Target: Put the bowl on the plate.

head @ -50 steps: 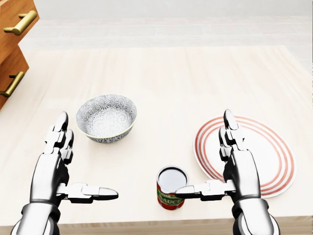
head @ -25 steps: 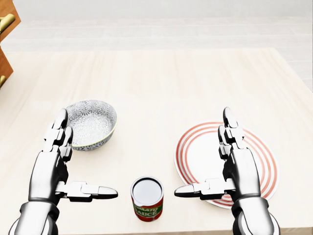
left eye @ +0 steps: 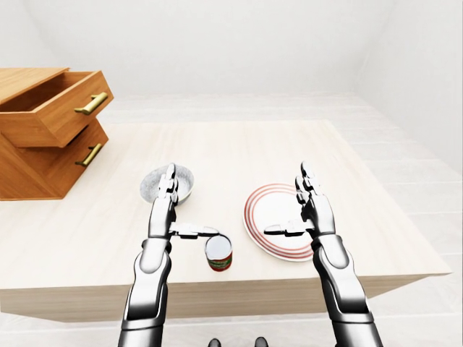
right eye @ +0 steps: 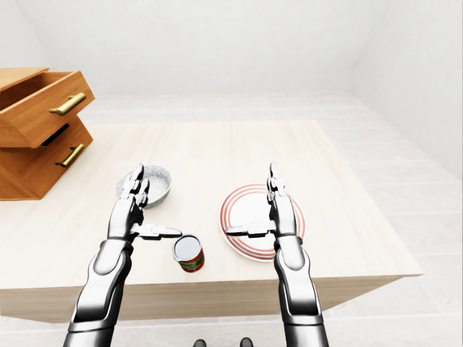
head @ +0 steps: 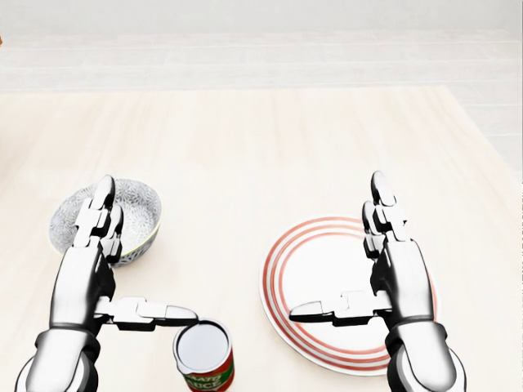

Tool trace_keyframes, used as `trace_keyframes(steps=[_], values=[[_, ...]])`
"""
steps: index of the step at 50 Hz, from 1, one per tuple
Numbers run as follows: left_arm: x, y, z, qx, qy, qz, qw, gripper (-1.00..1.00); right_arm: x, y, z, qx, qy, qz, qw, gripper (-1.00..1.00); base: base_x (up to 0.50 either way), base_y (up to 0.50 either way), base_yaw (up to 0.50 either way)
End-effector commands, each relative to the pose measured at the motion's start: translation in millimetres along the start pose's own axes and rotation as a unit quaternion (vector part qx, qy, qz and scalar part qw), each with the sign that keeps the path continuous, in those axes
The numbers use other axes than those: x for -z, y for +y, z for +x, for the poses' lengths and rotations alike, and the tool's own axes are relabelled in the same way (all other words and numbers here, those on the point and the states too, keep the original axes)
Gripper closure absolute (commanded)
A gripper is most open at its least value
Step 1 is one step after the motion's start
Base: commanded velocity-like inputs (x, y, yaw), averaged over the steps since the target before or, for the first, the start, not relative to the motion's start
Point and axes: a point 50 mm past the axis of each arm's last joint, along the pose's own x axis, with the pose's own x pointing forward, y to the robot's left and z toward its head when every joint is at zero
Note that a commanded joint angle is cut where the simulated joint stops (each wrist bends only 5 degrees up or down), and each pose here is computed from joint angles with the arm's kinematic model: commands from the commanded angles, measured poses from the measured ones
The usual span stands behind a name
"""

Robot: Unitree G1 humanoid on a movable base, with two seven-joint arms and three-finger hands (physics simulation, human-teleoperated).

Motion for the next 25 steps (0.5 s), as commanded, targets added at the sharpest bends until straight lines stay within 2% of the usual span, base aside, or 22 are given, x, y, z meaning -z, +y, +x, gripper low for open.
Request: trace_keyframes(steps=[1,25], values=[[-1.2,-0.3,1.3,0.001,-0.002,0.000,1.000,-1.00,-1.4,0.1,0.0,0.000,-0.003,0.001,1.000,-1.00,0.10,-0.16,0.00],[-3.3,1.7,-1.8,0.000,-0.007,0.006,1.000,-1.00,0.4,1.1,-2.0,0.000,0.001,0.002,1.000,-1.00,0.10,-0.16,0.00]])
